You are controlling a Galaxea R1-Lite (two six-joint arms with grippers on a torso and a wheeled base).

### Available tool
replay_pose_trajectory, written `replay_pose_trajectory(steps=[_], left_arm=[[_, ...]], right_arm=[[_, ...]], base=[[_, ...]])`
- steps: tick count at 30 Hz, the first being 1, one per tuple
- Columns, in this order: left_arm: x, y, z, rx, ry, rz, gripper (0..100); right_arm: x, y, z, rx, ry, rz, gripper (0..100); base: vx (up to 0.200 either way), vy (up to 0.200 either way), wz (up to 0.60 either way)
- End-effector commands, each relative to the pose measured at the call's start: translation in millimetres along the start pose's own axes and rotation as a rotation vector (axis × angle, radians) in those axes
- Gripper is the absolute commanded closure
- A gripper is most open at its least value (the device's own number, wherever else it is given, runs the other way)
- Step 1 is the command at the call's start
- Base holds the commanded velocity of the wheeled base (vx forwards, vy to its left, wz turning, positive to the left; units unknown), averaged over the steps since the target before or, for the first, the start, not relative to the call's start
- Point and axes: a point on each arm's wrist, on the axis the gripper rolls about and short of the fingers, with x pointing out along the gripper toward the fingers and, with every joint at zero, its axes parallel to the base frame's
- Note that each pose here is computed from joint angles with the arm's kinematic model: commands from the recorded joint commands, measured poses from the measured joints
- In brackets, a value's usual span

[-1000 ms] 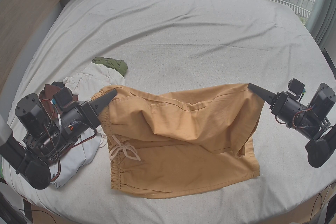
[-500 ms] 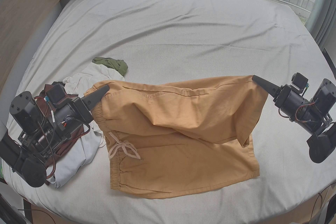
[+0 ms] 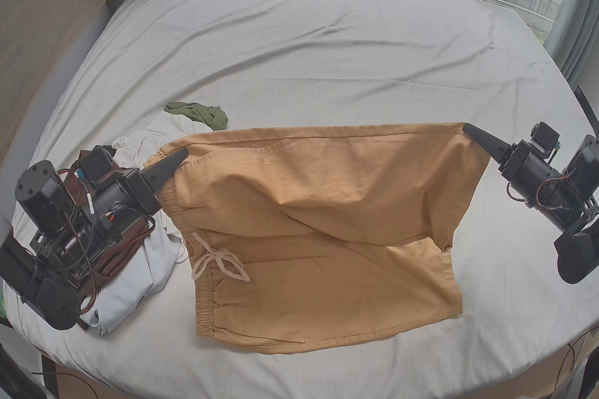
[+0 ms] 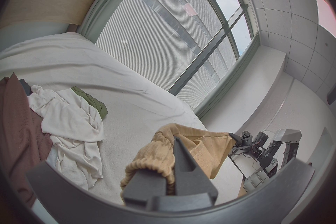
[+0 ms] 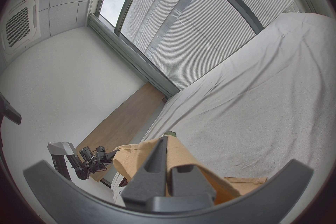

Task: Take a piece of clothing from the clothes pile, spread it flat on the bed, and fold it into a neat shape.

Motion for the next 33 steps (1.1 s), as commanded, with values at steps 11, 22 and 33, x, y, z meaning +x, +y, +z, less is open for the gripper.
replay_pose_trajectory(steps=[11, 22, 33], left_arm=[[-0.7, 4.9, 1.6, 0.002, -0.005, 0.015, 100], [-0.1, 6.1, 0.2, 0.001, -0.001, 0.017, 100], [1.1, 3.3, 3.3, 0.01, -0.013, 0.005, 100]], right_arm=[[-3.6, -7.0, 4.1, -0.007, -0.013, -0.026, 100], [-6.9, -11.3, 7.1, -0.012, -0.013, -0.032, 100], [-5.1, -8.8, 7.4, -0.019, -0.014, -0.02, 100]], base=[[0.0, 0.0, 0.0], [0.0, 0.0, 0.0], [0.0, 0.0, 0.0]])
